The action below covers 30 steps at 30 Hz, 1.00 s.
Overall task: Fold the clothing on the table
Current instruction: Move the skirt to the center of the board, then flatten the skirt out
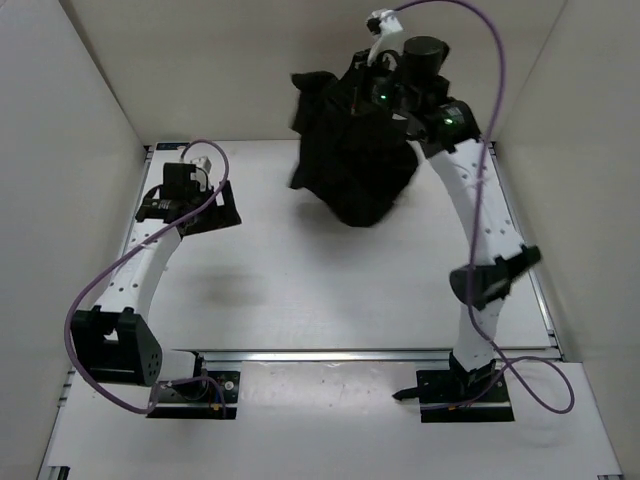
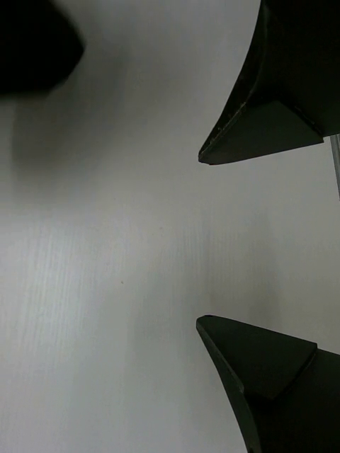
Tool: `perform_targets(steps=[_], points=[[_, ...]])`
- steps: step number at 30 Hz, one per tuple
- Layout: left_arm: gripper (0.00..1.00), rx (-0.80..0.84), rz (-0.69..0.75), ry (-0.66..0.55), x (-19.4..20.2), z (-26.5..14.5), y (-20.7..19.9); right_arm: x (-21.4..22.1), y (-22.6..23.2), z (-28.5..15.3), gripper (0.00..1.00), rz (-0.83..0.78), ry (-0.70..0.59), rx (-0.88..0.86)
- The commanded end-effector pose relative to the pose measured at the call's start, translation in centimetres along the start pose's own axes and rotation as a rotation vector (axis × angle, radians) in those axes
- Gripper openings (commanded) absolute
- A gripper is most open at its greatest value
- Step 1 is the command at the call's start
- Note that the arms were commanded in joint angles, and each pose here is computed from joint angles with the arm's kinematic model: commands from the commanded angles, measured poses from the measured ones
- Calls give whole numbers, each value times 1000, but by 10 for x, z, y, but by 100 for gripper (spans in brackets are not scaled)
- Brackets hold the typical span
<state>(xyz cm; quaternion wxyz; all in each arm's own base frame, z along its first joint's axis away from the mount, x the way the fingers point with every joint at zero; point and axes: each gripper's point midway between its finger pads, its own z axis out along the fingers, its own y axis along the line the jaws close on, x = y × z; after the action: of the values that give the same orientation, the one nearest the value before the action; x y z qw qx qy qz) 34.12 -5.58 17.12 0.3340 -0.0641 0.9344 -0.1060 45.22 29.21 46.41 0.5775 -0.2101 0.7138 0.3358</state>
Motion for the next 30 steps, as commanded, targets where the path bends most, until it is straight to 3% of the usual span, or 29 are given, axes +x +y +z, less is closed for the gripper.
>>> perform_targets(steps=[1, 4, 6, 7, 8, 10, 11, 14, 17, 21, 30], points=[[99, 67, -21, -180, -49, -46, -19, -58, 25, -72, 0, -47, -186, -33], [99, 102, -54, -238, -60, -64, -25, -1, -14, -100, 0, 42, -166, 57], [98, 115, -42, -265, -65, -74, -31, 79, -54, -110, 2, 173, -42, 137], [99, 125, -40, -248, -62, -72, -36, 128, -65, -112, 16, 215, 52, 182], [99, 136, -42, -243, -61, -71, -38, 148, -73, -115, 26, 230, 92, 212], [98, 164, -50, -218, -53, -66, -42, 247, -86, -120, 68, 317, 286, 272], [98, 171, -62, -199, -45, -61, -42, 290, -87, -128, 76, 402, 375, 278], [99, 176, -60, -144, -21, -52, -44, 354, -84, -152, 79, 524, 515, 296], [98, 181, -58, -123, -2, -53, -41, 366, -85, -171, 85, 509, 556, 348], [98, 215, -53, -91, 23, -49, -52, 336, -97, -181, 94, 441, 468, 378], [99, 402, -51, 140, 106, -2, -128, 308, -99, -136, 94, 385, 459, 344]])
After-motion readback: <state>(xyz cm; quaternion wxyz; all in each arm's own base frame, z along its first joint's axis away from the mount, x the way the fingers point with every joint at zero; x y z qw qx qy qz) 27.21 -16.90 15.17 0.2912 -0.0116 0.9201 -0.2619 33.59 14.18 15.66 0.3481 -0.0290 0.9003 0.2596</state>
